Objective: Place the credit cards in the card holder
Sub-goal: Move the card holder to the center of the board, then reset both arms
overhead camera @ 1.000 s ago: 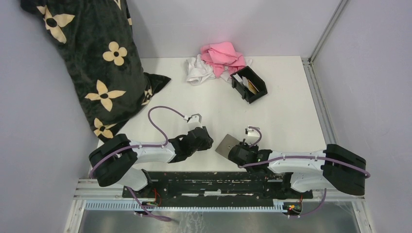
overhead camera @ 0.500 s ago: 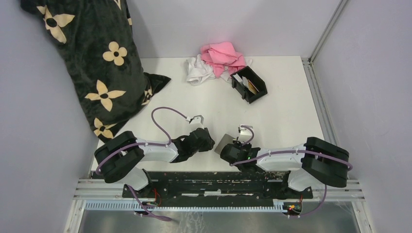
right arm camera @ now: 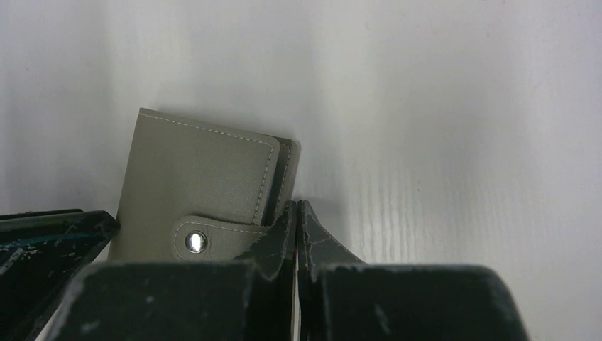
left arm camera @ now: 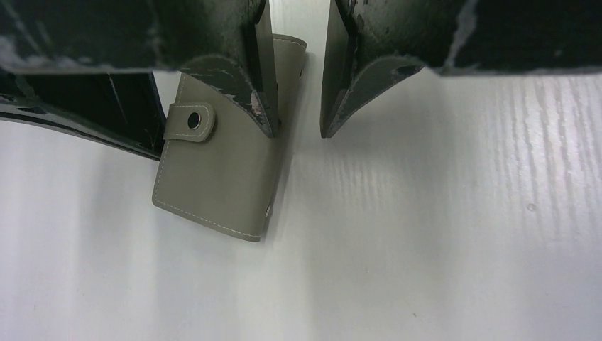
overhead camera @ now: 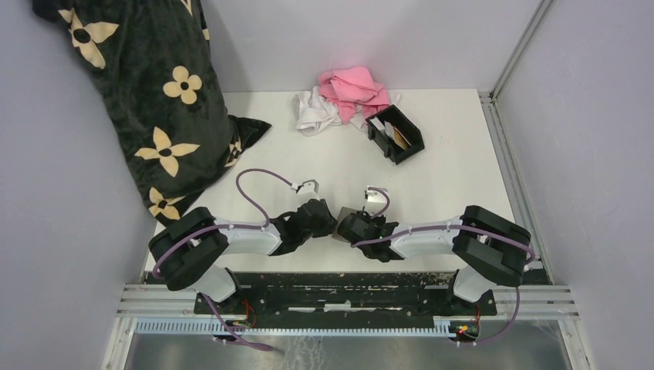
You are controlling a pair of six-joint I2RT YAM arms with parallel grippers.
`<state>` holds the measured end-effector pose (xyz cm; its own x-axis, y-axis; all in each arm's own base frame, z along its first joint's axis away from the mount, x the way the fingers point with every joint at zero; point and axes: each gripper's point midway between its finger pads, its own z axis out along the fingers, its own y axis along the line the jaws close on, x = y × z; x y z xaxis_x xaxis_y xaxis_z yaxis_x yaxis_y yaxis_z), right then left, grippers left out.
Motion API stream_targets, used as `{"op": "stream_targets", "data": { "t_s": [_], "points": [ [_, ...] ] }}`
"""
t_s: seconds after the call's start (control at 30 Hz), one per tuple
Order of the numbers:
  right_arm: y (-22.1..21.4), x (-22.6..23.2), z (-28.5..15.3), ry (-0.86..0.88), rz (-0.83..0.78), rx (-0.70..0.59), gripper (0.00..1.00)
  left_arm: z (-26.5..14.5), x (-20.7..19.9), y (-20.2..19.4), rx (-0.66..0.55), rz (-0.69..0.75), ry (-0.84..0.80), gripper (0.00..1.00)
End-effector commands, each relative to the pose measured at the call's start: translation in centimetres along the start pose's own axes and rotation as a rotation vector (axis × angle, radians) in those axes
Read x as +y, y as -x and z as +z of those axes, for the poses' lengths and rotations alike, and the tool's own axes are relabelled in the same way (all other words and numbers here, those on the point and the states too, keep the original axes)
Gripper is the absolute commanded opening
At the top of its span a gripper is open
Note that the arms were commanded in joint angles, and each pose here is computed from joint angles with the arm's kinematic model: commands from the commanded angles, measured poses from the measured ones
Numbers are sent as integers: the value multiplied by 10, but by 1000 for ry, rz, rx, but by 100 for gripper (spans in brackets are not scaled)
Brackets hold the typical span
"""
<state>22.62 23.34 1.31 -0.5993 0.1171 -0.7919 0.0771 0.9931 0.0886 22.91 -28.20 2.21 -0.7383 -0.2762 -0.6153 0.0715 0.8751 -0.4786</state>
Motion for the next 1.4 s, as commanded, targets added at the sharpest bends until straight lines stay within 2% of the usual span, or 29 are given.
{"op": "stream_targets", "data": {
  "t_s": [0.0,0.43,0.73,1.07,1.37],
  "points": [
    [-18,30,8,100,18,115,1,1,2,10,-26,-9,1,36],
    [7,40,26,105,-8,103,2,4,5,39,-77,-29,22,39],
    [35,31,13,91,-53,66,33,-21,11,73,-160,18,94,45],
    [95,-17,-14,40,-63,-3,46,-79,16,131,-340,53,162,49],
    [146,-78,-53,-97,-65,-125,74,-132,37,178,-557,24,210,52]
  ]
}}
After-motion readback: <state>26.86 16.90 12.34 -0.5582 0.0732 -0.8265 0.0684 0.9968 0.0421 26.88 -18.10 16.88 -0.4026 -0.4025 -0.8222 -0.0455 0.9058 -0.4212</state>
